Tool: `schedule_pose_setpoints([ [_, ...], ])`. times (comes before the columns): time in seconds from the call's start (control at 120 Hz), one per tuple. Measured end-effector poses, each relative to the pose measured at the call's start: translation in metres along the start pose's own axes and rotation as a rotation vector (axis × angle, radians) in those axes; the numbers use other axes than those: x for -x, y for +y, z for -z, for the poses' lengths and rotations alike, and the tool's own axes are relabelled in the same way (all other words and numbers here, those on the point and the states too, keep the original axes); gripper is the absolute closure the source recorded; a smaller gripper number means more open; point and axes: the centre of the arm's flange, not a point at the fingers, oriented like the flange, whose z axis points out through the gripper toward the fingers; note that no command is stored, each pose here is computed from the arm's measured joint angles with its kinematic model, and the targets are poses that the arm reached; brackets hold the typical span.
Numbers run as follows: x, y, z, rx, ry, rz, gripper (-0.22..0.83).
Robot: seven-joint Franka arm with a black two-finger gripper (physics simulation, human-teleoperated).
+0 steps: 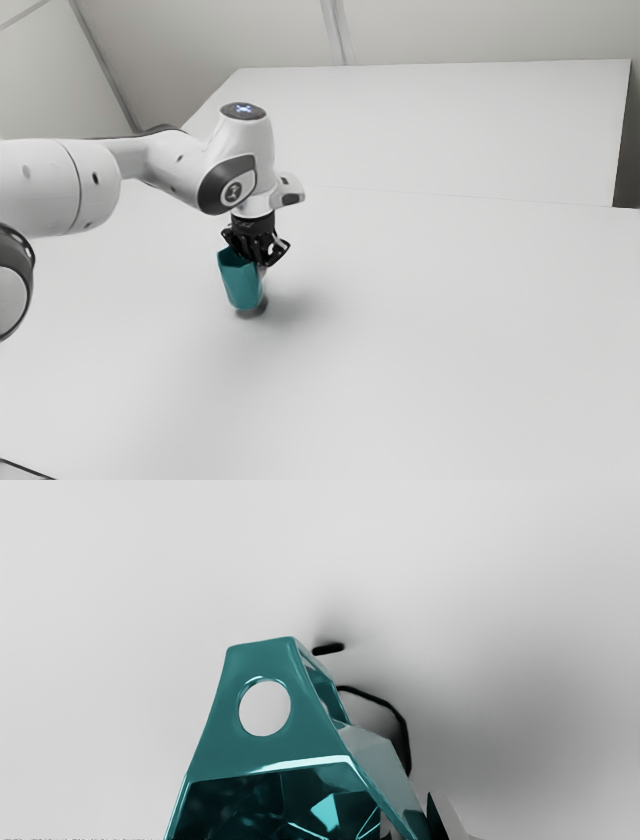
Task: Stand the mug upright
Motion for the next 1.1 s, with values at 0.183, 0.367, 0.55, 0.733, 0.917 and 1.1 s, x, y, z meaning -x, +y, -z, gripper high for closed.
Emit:
schedule_pose_setpoints([
  [0.183,-0.001,0.003,0.0,0.006,-0.005,0.004,0.45],
  [0.367,-0.008,0.005,0.015,0.025,0.022,0.017,0.19],
  [0.55,-0.015,0.019,0.026,0.052,0.044,0.015,0.08],
  [0.733,-0.002,0.017,0.082,0.084,0.119,0.021,0.03],
  [0.917,0.026,-0.012,0.176,0.128,0.221,0.003,0.01],
  [1.1,0.036,-0.049,0.236,0.158,0.223,-0.03,0.01],
])
